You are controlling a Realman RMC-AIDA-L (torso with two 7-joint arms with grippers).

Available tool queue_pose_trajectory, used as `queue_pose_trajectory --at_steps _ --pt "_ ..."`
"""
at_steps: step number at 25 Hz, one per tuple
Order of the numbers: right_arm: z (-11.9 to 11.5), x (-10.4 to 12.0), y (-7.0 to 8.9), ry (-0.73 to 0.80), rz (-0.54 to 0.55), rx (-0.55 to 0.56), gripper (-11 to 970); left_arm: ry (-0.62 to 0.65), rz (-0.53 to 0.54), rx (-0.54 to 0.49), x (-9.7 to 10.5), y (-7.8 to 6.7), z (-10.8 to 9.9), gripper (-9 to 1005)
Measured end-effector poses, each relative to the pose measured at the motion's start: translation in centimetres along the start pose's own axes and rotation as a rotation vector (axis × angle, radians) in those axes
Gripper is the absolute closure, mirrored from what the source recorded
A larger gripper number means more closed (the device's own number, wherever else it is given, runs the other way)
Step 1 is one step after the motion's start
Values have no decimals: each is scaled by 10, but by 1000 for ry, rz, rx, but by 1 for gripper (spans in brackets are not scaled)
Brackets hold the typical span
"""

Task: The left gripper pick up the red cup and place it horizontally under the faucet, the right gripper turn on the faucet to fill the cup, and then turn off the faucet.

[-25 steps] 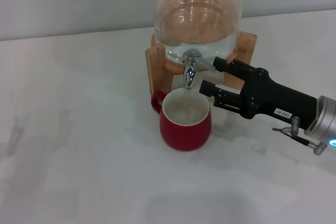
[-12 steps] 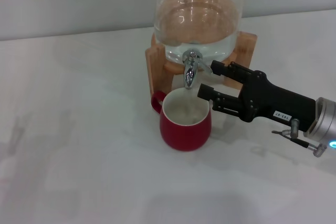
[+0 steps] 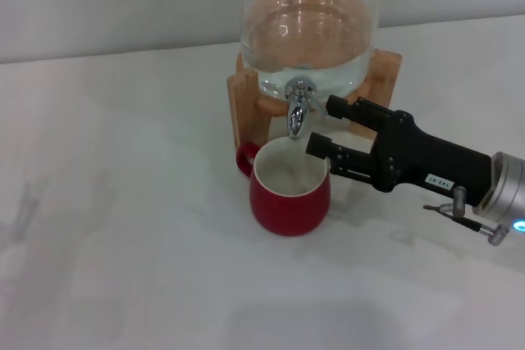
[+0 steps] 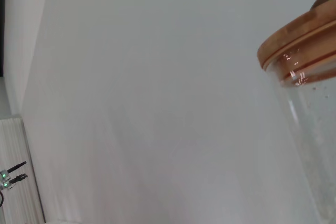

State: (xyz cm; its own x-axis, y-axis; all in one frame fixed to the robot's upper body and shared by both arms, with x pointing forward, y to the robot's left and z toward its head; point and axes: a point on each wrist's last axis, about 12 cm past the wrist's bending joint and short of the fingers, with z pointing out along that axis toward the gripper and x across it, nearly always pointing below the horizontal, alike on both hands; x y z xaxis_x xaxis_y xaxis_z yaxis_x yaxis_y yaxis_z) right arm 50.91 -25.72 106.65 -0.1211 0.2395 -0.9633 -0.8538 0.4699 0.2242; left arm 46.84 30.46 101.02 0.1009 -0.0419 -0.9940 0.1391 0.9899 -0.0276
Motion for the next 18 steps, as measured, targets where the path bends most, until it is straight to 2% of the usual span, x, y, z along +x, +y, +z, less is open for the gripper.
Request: queue_pose_trajectory --at_steps 9,18 --pt "0 0 0 0 2 0 179 0 0 -1 0 0 0 118" --pt "-6 -6 -8 -41 -18 64 179 1 1 -1 0 0 0 119"
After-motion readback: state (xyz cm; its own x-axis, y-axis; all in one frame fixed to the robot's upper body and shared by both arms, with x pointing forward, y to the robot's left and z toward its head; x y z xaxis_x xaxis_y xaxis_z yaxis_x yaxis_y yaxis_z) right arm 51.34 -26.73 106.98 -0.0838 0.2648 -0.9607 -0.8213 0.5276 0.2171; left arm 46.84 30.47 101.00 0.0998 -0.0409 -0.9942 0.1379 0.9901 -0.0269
